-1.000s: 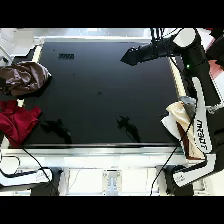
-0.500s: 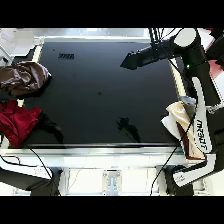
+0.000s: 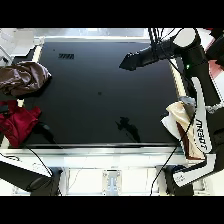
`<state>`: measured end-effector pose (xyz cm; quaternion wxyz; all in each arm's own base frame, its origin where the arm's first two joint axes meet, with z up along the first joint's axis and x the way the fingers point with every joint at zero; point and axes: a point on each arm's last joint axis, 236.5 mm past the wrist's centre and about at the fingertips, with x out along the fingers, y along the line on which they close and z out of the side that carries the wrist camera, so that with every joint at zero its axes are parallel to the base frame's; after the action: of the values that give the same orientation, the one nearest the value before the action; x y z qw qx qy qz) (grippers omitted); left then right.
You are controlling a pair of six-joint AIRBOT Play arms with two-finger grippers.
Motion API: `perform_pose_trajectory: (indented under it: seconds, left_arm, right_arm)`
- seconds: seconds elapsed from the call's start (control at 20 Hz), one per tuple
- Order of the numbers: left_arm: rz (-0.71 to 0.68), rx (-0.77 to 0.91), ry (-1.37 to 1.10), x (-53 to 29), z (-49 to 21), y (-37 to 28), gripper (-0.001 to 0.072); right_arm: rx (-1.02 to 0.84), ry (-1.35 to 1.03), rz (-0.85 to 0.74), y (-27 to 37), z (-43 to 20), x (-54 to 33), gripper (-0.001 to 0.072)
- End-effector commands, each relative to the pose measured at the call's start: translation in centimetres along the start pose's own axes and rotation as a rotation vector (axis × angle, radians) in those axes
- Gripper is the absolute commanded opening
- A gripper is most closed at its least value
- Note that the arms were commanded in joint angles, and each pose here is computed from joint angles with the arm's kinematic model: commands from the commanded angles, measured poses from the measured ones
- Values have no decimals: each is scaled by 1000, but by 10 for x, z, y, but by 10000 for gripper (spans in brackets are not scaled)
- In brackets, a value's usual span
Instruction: Fold the shirts.
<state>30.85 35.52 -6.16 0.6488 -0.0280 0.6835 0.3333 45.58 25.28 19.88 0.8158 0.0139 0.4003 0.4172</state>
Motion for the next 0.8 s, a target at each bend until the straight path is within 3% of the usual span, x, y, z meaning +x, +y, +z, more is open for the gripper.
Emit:
perform_pose_trajectory:
  seconds: [0.0, 0.05, 0.1, 0.15, 0.4, 0.55, 0.65, 0.75]
  left_arm:
    - [-16, -24, 62, 25, -11, 1, 704]
    - [-17, -20, 72, 29, -13, -1, 407]
    - [-17, -9, 70, 30, -12, -3, 47]
    - [-14, 2, 66, 28, -10, -5, 20]
    - [16, 38, 59, -10, -13, -11, 18]
    - [-65, 46, -31, -68, -6, -42, 18]
    - [-276, -18, -132, -125, -1, -97, 19]
    - [-646, -38, -224, -208, -2, -181, 18]
  right_arm:
    - [0, -31, -11, -3, 7, 0, 563]
    - [0, -49, -17, -4, 12, 0, 562]
    - [0, -68, -24, -6, 16, -1, 562]
    - [1, -86, -30, -7, 20, -1, 561]
    - [0, -90, -30, -7, 21, -2, 557]
    - [-10, -60, -19, 1, 14, -8, 553]
    - [-23, -31, -9, 10, 8, -16, 552]
    - [-42, -23, -2, 21, 5, -30, 552]
